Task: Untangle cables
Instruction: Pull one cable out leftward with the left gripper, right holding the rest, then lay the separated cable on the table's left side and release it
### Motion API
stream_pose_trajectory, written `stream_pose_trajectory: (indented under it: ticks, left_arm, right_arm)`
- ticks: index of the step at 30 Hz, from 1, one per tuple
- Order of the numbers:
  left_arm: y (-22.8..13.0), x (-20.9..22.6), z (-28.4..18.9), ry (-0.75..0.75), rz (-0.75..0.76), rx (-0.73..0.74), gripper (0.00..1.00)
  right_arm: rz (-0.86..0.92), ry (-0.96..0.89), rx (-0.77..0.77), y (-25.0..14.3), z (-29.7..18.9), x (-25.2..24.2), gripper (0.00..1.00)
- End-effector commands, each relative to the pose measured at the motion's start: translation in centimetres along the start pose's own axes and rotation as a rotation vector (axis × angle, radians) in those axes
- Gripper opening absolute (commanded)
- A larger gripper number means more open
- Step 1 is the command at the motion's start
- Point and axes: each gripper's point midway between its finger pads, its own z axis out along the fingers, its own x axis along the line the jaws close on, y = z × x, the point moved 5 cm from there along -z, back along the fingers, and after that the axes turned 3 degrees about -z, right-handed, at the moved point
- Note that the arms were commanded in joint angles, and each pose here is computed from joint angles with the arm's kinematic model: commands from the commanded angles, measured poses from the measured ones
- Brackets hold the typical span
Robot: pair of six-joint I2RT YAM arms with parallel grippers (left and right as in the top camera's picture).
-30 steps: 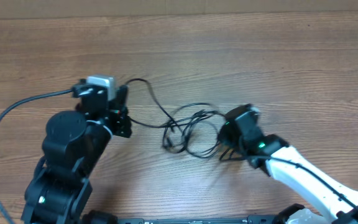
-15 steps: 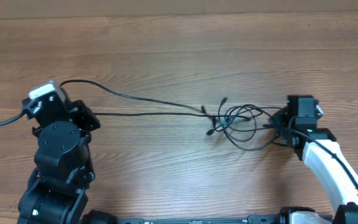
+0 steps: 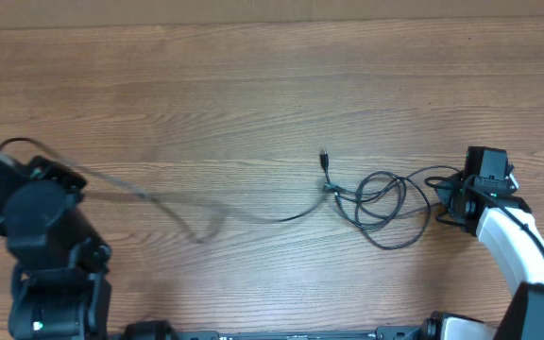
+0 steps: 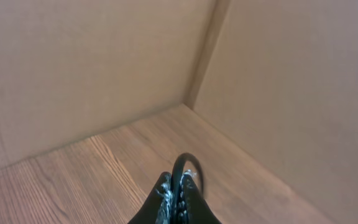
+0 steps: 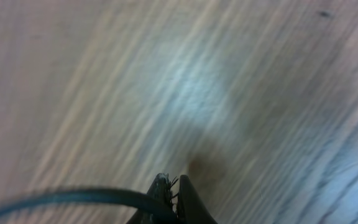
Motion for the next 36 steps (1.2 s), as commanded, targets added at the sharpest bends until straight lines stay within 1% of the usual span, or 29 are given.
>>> stream_pose_trajectory:
  ticks: [1, 3, 5, 8, 9, 10, 11, 13, 14, 16, 19, 20, 22, 25, 27, 30, 32, 34, 36]
  left_arm:
    - [1.1, -0.8, 0.6, -0.121, -0.064, 0.029, 0.04]
    - [1.3, -1.2, 1.4, -0.161, -0.056, 0.049, 0.04]
    - [2.4, -1.2, 2.3, -0.141, -0.052, 0.035, 0.04]
    - [4.7, -2.5, 3.4, -0.174, 0.028, 0.028, 0.04]
    - [5.5, -3.2, 3.7, -0.189, 0.057, 0.030, 0.04]
    - [6.2, -3.7, 4.1, -0.188, 0.077, 0.030, 0.04]
    - [6.9, -4.1, 4.4, -0.188, 0.089, 0.031, 0.04]
    - [8.6, -5.6, 5.9, -0.189, 0.133, 0.028, 0.04]
    - [9.2, -6.2, 6.6, -0.188, 0.149, 0.026, 0.04]
    - [10.1, -7.4, 8.3, -0.188, 0.191, 0.022, 0.04]
    - [11.2, -9.0, 11.2, -0.178, 0.253, 0.014, 0.04]
    - [11.4, -9.3, 12.2, -0.164, 0.266, 0.015, 0.04]
    - [12.0, -9.6, 14.6, -0.107, 0.282, 0.004, 0.04]
    - [12.9, -9.7, 18.1, -0.038, 0.300, -0.021, 0.04]
    - [13.5, -9.8, 20.9, -0.016, 0.301, -0.045, 0.04]
    - [13.5, -9.8, 23.7, -0.001, 0.290, -0.066, 0.04]
    - [12.5, -9.8, 25.9, 0.006, 0.287, -0.051, 0.04]
    - [10.3, -9.7, 28.3, 0.019, 0.259, -0.007, 0.04]
    - [7.0, -9.4, 30.7, 0.040, 0.230, 0.066, 0.04]
  right_arm:
    - [0.001, -0.044, 0.003, 0.2, 0.9, -0.6, 0.04]
    - [-0.004, -0.055, 0.015, -0.1, 1.3, -0.6, 0.04]
    - [-0.006, -0.057, 0.018, -0.2, 1.5, -0.6, 0.04]
    - [-0.005, -0.056, 0.019, -0.2, 1.7, -0.6, 0.04]
    - [-0.005, -0.054, 0.020, -0.2, 1.7, -0.5, 0.05]
    - [-0.005, -0.055, 0.021, -0.2, 1.7, -0.6, 0.09]
    - [-0.005, -0.054, 0.021, -0.2, 1.7, -0.5, 0.17]
    - [-0.005, -0.045, 0.031, -0.3, 1.7, -0.4, 0.41]
    - [-0.005, -0.040, 0.036, -0.4, 1.7, -0.4, 0.49]
    - [-0.005, -0.037, 0.040, -0.4, 1.7, -0.3, 0.68]
    - [-0.004, -0.027, 0.052, -0.6, 1.7, -0.2, 0.91]
    - [-0.004, -0.020, 0.061, -0.7, 1.7, -0.1, 0.95]
    - [-0.004, -0.014, 0.072, -0.9, 1.7, -0.1, 1.00]
    - [-0.004, -0.011, 0.072, -0.9, 1.7, 0.0, 1.00]
    - [-0.004, -0.011, 0.072, -0.9, 1.7, 0.0, 1.00]
    - [-0.004, -0.012, 0.072, -0.9, 1.7, -0.1, 1.00]
    - [-0.004, -0.012, 0.072, -0.9, 1.7, -0.1, 1.00]
    - [-0.004, -0.011, 0.072, -0.9, 1.7, 0.0, 1.00]
    - [-0.004, -0.012, 0.072, -0.9, 1.7, -0.1, 1.00]
